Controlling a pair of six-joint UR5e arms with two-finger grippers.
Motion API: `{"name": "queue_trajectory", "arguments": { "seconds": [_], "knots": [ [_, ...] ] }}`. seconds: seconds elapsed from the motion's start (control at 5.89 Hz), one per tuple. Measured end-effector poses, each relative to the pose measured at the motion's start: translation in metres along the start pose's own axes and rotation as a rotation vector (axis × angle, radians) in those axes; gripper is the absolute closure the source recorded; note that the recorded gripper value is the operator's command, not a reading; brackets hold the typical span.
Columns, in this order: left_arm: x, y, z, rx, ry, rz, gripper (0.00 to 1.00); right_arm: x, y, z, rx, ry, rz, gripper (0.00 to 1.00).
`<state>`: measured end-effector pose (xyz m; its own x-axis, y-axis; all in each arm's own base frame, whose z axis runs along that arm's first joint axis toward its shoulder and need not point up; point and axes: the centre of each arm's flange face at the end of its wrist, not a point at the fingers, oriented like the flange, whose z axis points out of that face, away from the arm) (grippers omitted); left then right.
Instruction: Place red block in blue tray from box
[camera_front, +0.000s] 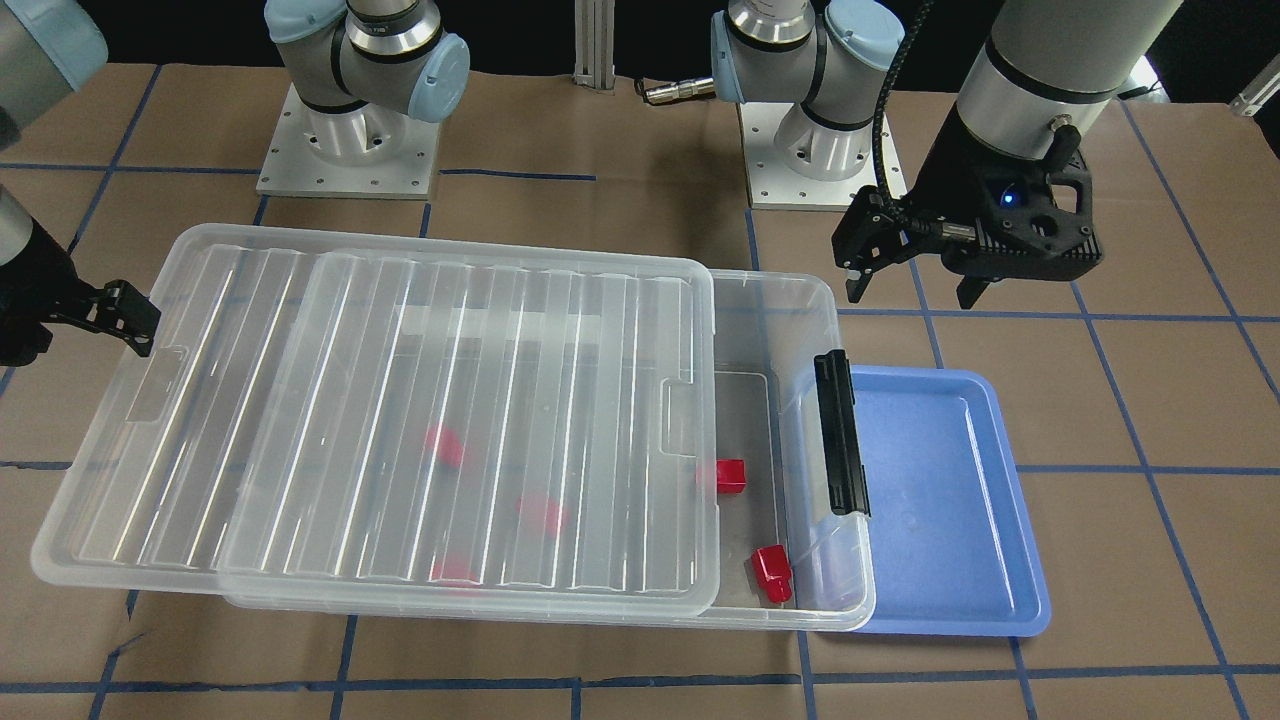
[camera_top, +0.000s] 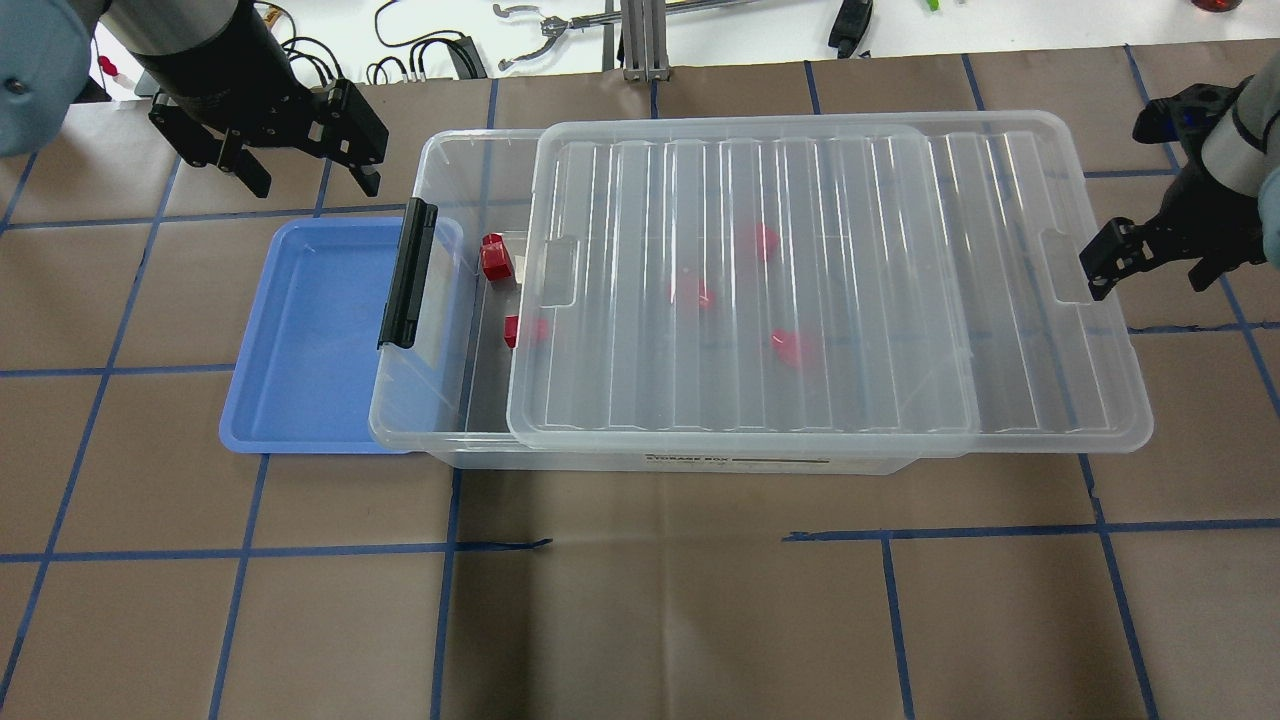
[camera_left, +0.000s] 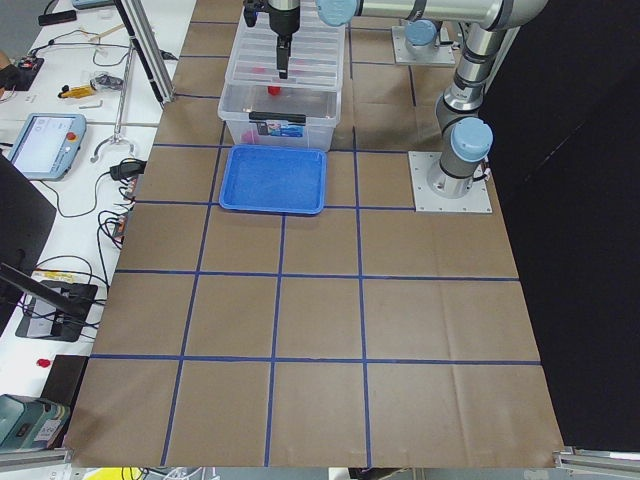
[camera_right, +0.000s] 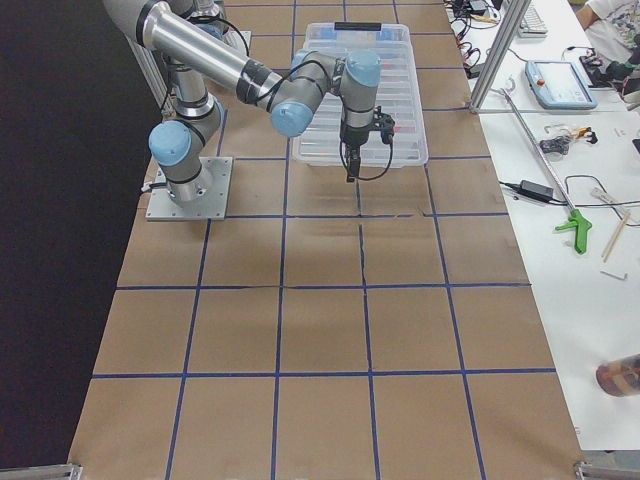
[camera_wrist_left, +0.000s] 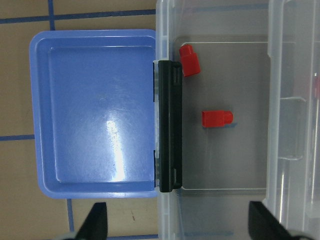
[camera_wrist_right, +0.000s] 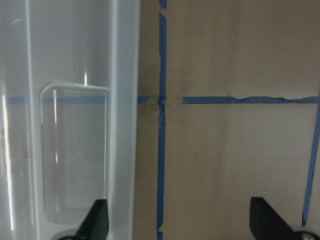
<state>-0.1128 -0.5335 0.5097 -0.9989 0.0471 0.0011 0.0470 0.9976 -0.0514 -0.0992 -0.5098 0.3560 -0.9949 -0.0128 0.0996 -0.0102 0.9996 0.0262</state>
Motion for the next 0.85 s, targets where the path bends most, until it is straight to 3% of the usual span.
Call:
{"name": "queue_trajectory", "arguments": {
  "seconds": [0.51, 0.85],
  "knots": [
    [0.000, -0.002, 0.004, -0.008, 0.000, 0.051, 0.02, 0.059, 0.013, 0.001, 0.008, 0.008, 0.005, 0.00],
    [-0.002, -0.005, 0.011, -0.022, -0.003, 0.303, 0.03, 0.087, 0.020, 0.001, 0.021, 0.024, 0.012, 0.00]
  ]
}}
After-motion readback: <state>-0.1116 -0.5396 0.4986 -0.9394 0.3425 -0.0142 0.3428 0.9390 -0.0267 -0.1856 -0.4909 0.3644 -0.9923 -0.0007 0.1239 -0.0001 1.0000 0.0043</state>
